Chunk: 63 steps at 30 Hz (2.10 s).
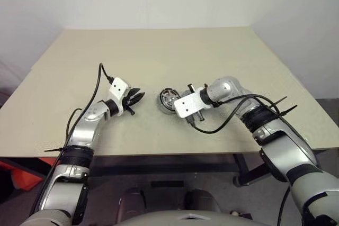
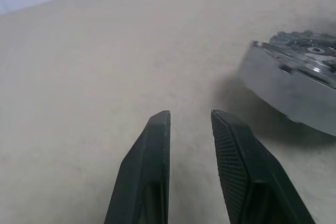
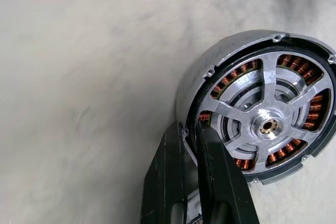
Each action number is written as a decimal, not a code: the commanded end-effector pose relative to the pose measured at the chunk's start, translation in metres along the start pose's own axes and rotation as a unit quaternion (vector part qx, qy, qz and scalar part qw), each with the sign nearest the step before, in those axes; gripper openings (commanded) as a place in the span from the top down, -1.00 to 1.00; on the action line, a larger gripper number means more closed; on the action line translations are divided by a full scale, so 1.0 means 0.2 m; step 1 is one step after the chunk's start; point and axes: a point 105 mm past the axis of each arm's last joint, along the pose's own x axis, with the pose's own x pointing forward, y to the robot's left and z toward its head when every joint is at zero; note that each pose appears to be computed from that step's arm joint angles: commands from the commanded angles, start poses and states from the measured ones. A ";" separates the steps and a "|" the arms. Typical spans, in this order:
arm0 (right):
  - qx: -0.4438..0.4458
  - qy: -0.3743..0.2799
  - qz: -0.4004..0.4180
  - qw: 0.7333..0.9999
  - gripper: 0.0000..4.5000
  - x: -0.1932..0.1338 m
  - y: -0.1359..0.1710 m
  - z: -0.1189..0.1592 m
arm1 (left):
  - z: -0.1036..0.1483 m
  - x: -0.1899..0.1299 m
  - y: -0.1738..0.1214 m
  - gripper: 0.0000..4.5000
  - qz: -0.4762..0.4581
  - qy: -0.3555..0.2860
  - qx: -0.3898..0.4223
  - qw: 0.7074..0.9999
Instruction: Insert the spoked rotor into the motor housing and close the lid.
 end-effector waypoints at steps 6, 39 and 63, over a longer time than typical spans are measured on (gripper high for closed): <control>0.004 -0.016 -0.053 0.998 1.00 -0.03 -0.14 0.09 | 0.10 0.01 -0.02 0.41 0.003 -0.030 0.015 0.999; 0.795 -0.357 -0.212 0.442 -0.14 -0.50 0.08 -0.09 | 0.11 0.17 -0.19 0.41 -0.097 -0.028 0.019 0.995; 0.875 -0.307 -0.242 0.287 -0.14 -0.18 0.31 -0.22 | 0.13 0.19 -0.20 0.41 -0.120 -0.023 0.037 0.992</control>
